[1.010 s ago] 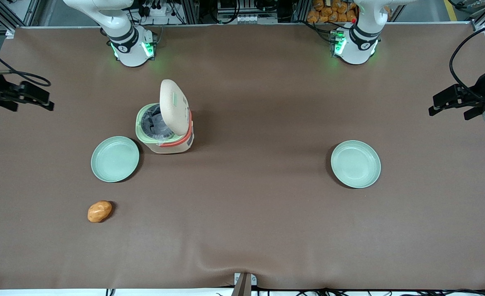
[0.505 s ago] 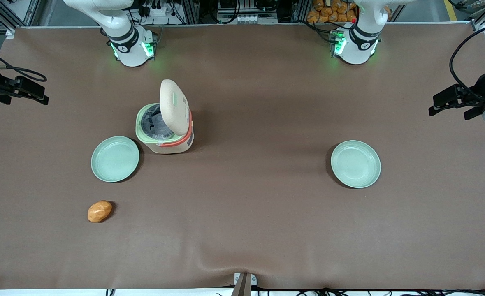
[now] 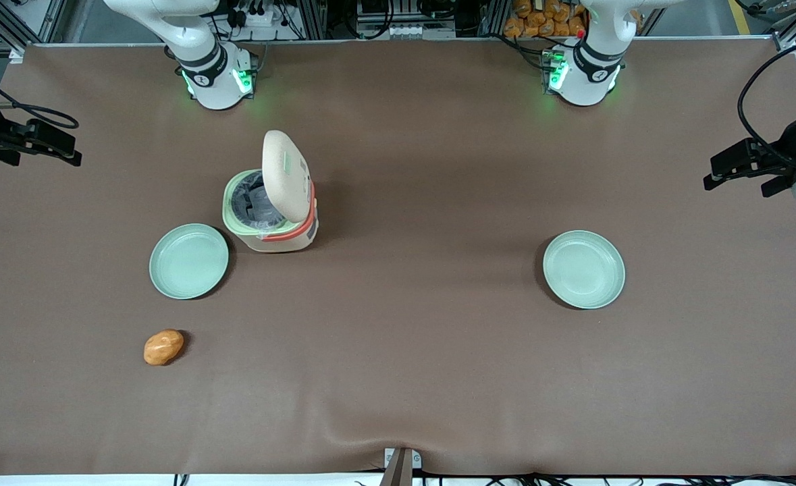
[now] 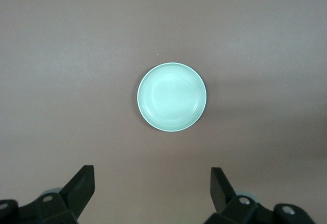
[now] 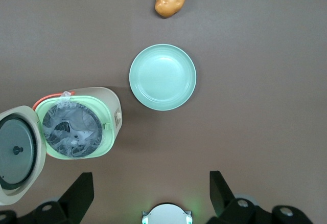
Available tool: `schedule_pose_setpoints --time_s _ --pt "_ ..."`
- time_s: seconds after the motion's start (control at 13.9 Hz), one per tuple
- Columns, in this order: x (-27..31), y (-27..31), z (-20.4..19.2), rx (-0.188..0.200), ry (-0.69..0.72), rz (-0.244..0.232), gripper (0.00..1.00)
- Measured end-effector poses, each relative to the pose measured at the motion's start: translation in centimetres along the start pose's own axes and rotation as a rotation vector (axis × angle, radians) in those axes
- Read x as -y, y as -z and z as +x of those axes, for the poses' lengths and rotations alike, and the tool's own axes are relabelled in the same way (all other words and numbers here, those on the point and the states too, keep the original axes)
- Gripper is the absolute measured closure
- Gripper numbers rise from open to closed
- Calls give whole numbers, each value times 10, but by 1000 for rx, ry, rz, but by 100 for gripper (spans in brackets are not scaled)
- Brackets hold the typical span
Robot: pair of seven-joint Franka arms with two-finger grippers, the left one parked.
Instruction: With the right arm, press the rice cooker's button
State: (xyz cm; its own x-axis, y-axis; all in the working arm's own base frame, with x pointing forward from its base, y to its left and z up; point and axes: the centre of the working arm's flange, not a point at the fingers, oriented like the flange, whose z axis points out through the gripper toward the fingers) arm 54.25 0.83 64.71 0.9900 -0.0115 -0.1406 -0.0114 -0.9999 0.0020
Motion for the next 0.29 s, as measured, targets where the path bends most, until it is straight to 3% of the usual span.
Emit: schedule_pose_setpoints --time_s 0.29 --pt "4 0 -1 5 8 13 0"
